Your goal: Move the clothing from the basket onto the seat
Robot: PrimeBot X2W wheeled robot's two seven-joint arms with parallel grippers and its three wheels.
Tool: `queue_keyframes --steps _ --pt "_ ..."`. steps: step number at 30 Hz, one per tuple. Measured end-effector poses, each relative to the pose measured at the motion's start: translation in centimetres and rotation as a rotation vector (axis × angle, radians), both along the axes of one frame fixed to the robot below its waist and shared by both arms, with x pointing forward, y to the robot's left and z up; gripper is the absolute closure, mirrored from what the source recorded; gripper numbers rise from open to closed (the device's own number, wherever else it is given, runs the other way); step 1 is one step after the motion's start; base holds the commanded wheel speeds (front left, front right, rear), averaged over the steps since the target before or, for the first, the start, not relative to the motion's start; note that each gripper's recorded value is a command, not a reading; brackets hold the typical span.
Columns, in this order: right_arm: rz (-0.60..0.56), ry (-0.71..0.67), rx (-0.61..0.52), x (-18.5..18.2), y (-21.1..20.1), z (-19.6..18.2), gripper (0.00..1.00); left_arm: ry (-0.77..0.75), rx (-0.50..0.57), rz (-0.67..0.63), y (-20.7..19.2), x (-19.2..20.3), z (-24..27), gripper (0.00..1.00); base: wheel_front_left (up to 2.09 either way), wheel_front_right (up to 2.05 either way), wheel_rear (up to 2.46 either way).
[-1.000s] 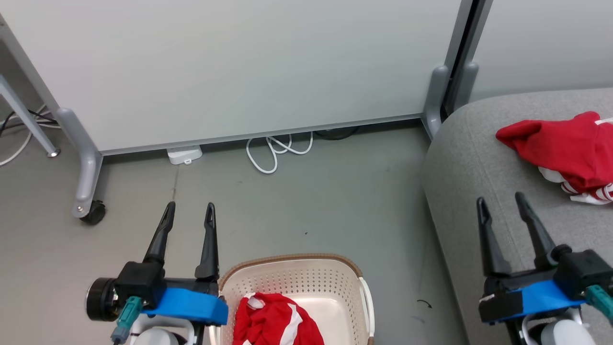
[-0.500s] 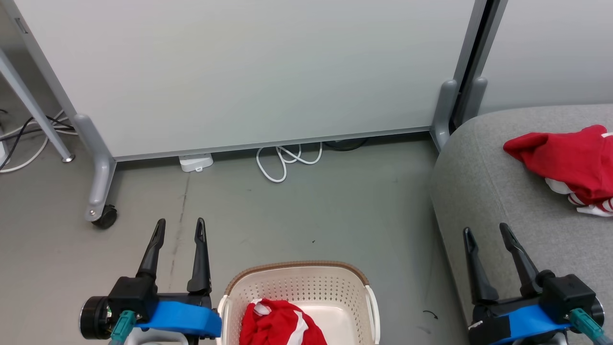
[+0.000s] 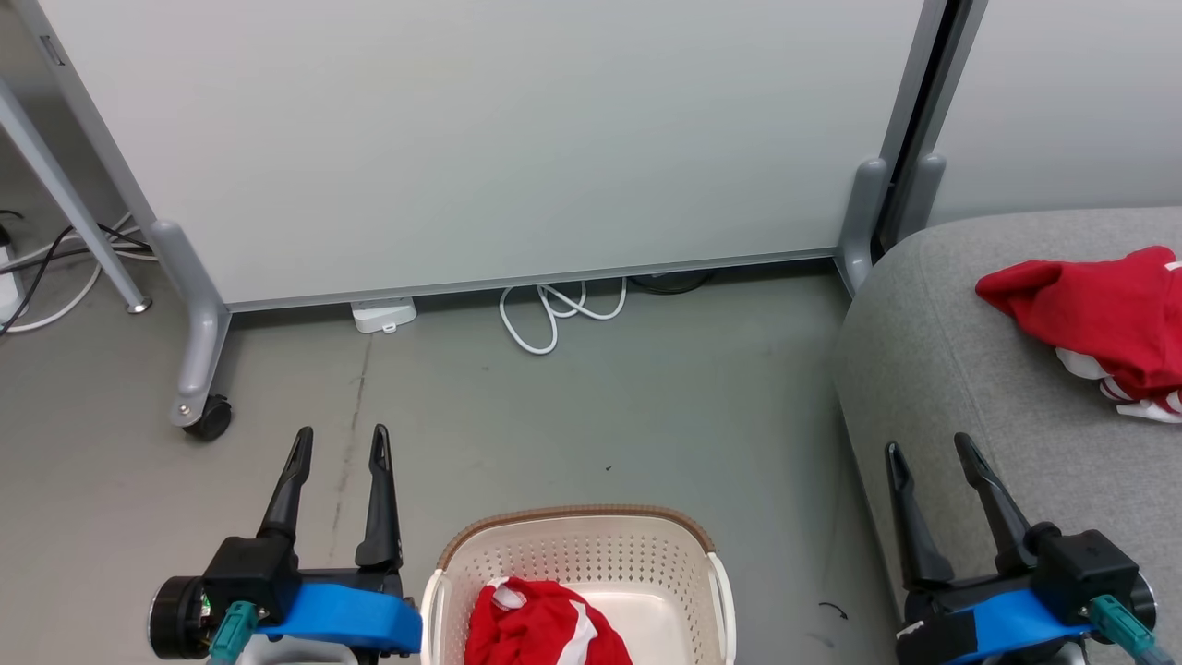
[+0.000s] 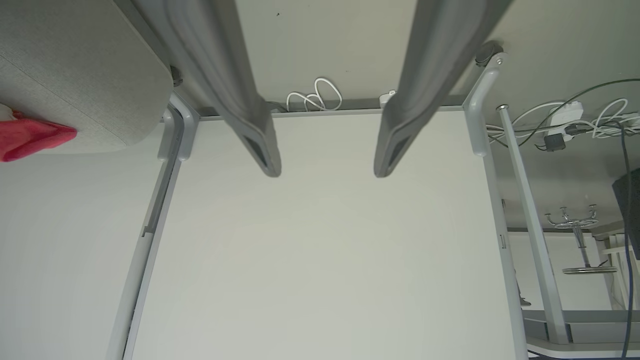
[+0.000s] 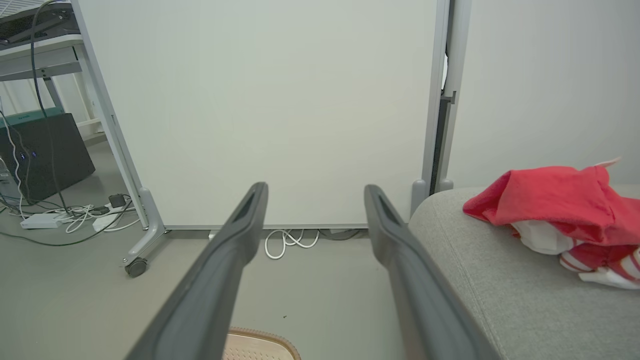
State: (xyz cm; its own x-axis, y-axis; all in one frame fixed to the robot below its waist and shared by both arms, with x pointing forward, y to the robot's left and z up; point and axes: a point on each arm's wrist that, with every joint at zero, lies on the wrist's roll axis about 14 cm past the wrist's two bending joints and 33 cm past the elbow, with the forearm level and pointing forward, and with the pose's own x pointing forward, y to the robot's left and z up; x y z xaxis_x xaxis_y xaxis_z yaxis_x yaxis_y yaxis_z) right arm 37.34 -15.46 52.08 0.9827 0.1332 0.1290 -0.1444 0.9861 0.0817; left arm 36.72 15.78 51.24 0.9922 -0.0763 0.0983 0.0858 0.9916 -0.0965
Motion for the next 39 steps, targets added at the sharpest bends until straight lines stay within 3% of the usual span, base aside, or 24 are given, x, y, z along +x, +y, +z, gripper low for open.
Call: queue_keyframes --steps 9,22,29,39 --pt "-0.002 0.007 0.001 0.1 0.0 -0.2 0.0 0.004 0.022 -0.053 -1.2 0.6 -0.1 0.0 0.0 0.0 0.0" --pt "0.011 -0.027 -0.024 3.1 -0.3 0.8 0.0 0.073 0.181 -0.291 -6.6 6.6 -2.4 0.0 0.0 0.0 0.0" --pt "0.021 -0.031 -0.05 7.0 -1.1 0.3 0.0 0.251 0.298 -0.469 -10.4 9.3 -9.6 0.0 0.0 0.0 0.0" --pt "0.029 0.03 -0.078 11.7 -1.9 -3.7 0.0 0.589 0.483 -0.709 -12.7 8.4 -22.8 0.0 0.0 0.0 0.0"
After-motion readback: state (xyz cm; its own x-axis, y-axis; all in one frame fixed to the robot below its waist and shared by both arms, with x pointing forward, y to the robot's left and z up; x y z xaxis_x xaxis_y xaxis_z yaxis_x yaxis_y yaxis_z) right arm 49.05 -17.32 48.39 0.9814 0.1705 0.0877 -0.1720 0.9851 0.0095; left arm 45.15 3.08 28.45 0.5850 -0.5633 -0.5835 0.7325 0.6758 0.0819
